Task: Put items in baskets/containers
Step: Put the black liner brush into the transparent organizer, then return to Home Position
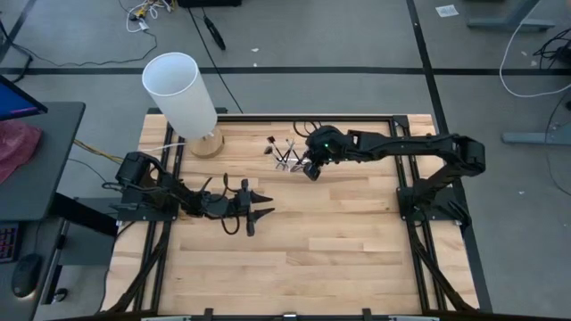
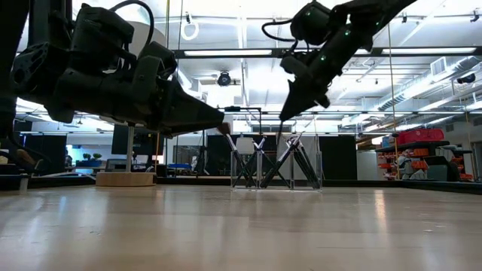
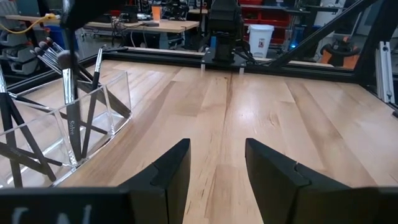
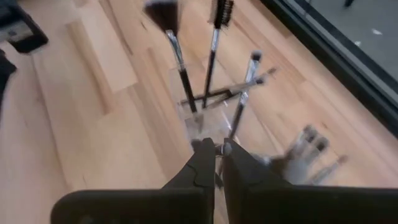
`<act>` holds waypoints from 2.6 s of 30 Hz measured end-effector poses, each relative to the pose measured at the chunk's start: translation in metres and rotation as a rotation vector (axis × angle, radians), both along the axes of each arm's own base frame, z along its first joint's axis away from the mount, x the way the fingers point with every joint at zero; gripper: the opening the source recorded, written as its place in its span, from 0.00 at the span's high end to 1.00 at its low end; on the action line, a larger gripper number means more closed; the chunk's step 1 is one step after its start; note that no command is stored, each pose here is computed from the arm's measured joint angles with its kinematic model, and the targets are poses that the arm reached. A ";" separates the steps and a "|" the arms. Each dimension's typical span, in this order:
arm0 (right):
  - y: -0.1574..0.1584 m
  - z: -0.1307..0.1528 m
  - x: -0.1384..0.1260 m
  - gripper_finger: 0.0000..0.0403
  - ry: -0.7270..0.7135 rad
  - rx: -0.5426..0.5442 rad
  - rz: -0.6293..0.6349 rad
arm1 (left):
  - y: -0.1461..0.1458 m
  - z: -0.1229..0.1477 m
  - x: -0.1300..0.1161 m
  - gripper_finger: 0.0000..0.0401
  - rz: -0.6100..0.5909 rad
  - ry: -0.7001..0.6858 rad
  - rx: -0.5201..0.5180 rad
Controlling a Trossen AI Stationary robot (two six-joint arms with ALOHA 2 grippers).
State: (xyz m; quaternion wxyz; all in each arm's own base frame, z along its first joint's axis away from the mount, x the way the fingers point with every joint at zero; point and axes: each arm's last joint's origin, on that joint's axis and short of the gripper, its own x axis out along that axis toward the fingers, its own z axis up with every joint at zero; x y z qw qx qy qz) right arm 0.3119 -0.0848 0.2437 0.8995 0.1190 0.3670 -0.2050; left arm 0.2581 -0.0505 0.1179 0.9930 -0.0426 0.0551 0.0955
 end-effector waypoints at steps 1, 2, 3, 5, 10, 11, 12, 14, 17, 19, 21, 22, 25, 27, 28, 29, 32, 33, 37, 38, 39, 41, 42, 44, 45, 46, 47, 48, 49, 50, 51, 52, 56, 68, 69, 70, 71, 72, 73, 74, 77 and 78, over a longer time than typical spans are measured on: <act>-0.001 0.000 0.002 0.98 -0.016 0.009 0.009 | 0.000 0.000 0.000 0.61 0.000 0.001 0.000; -0.002 -0.001 0.003 0.98 -0.022 0.019 0.018 | 0.000 0.000 0.000 0.61 0.000 0.002 0.000; -0.003 -0.002 0.004 0.98 -0.029 0.024 0.020 | 0.000 0.000 0.000 0.61 0.000 0.001 0.000; -0.006 -0.004 0.007 0.98 -0.043 0.035 0.030 | 0.000 0.000 0.000 0.61 0.000 0.003 0.001; -0.010 -0.011 0.011 0.98 -0.048 0.044 0.027 | 0.000 -0.001 0.000 0.61 0.002 0.009 -0.015; -0.011 -0.013 0.012 0.98 -0.041 0.046 0.024 | 0.000 -0.001 0.000 0.61 0.003 0.012 -0.015; -0.012 -0.015 0.013 0.98 -0.040 0.046 0.024 | 0.000 -0.002 0.000 0.61 0.003 0.015 -0.015; -0.013 -0.020 0.015 0.98 -0.031 0.055 0.024 | 0.000 -0.002 0.000 0.61 0.003 0.019 -0.014; -0.015 -0.026 0.018 0.98 -0.024 0.075 0.035 | 0.000 -0.002 0.000 0.61 0.003 0.020 -0.014; -0.015 -0.028 0.019 0.98 -0.022 0.076 0.036 | 0.000 -0.002 0.000 0.61 0.003 0.020 -0.014; -0.015 -0.028 0.019 0.97 -0.019 0.076 0.037 | 0.000 -0.002 0.000 0.61 0.003 0.020 -0.013; -0.015 -0.028 0.019 0.96 -0.020 0.075 0.037 | 0.000 -0.002 0.000 0.61 0.003 0.020 -0.013; -0.016 -0.028 0.019 0.91 -0.020 0.075 0.037 | 0.000 -0.002 0.000 0.61 0.003 0.020 -0.013; -0.016 -0.028 0.019 0.88 -0.020 0.075 0.035 | 0.000 -0.002 0.000 0.61 0.003 0.020 -0.013; -0.016 -0.028 0.019 0.86 -0.019 0.075 0.034 | 0.000 -0.002 0.000 0.61 0.003 0.020 -0.013; -0.016 -0.028 0.019 0.84 -0.019 0.075 0.034 | 0.000 -0.002 0.000 0.61 0.003 0.020 -0.013; -0.017 -0.028 0.019 0.79 -0.017 0.058 0.019 | 0.000 -0.002 0.000 0.61 0.003 0.020 -0.013; -0.018 -0.028 0.018 0.77 -0.015 0.047 0.008 | 0.000 -0.002 0.000 0.61 0.003 0.020 -0.013; -0.022 -0.028 0.017 0.71 0.000 -0.004 -0.052 | 0.000 -0.002 0.000 0.61 0.003 0.020 -0.013; -0.023 -0.028 0.016 0.70 0.002 -0.014 -0.065 | 0.000 -0.002 0.000 0.61 0.003 0.020 -0.013; -0.024 -0.028 0.016 0.69 0.005 -0.022 -0.075 | 0.000 -0.002 0.000 0.61 0.003 0.020 -0.013; -0.026 -0.028 0.015 0.67 0.008 -0.034 -0.082 | 0.000 -0.002 0.000 0.61 0.003 0.020 -0.012; -0.027 -0.027 0.015 0.66 0.010 -0.043 -0.076 | 0.000 -0.002 0.000 0.61 0.003 0.020 -0.012; -0.028 -0.026 0.016 0.65 0.003 -0.066 -0.059 | 0.000 -0.002 0.000 0.61 0.003 0.020 -0.012; -0.028 -0.024 0.016 0.64 -0.001 -0.077 -0.048 | 0.000 -0.002 0.000 0.61 0.003 0.020 -0.012; -0.027 -0.021 0.015 0.64 -0.008 -0.089 -0.039 | 0.000 -0.002 0.000 0.61 0.003 0.020 -0.012; -0.027 -0.018 0.015 0.64 -0.021 -0.100 -0.031 | 0.000 -0.002 0.000 0.61 0.004 0.020 -0.012; -0.025 -0.013 0.014 0.64 -0.035 -0.108 -0.025 | 0.000 -0.002 0.000 0.61 0.005 0.020 -0.012; -0.023 -0.008 0.013 0.64 -0.052 -0.115 -0.019 | 0.000 -0.002 0.000 0.61 0.005 0.020 -0.012; -0.020 -0.003 0.011 0.64 -0.070 -0.122 -0.012 | 0.000 -0.002 0.000 0.61 0.005 0.020 -0.012; -0.016 0.003 0.010 0.65 -0.085 -0.129 -0.003 | 0.000 -0.002 0.000 0.61 0.005 0.020 -0.012; -0.011 0.008 0.009 0.66 -0.099 -0.139 0.013 | 0.000 -0.002 0.000 0.61 0.005 0.020 -0.012; 0.017 0.028 0.006 0.69 -0.162 -0.152 0.094 | 0.000 -0.002 0.000 0.61 0.005 0.020 -0.012; 0.108 0.048 -0.031 0.95 -0.208 -0.218 0.283 | 0.000 -0.003 0.000 0.61 0.006 0.023 -0.018; 0.110 0.044 -0.037 0.97 -0.229 -0.207 0.289 | 0.000 -0.003 0.000 0.61 0.006 0.024 -0.018; 0.112 0.040 -0.045 0.98 -0.249 -0.194 0.290 | 0.000 -0.003 0.000 0.61 0.006 0.024 -0.018; 0.112 0.034 -0.054 0.99 -0.259 -0.178 0.287 | 0.000 -0.003 0.000 0.61 0.006 0.025 -0.017; 0.111 0.030 -0.063 0.98 -0.277 -0.156 0.278 | 0.000 -0.003 0.000 0.61 0.006 0.025 -0.017; 0.110 0.025 -0.073 0.98 -0.295 -0.122 0.277 | 0.000 -0.003 0.000 0.61 0.006 0.026 -0.017; 0.109 0.021 -0.083 0.97 -0.311 -0.091 0.276 | 0.000 -0.003 0.000 0.61 0.006 0.026 -0.017; 0.107 0.012 -0.113 0.97 -0.379 -0.021 0.301 | 0.000 -0.003 0.000 0.61 0.006 0.026 -0.017; 0.106 0.009 -0.123 0.97 -0.403 -0.007 0.311 | 0.000 -0.003 0.000 0.61 0.006 0.026 -0.016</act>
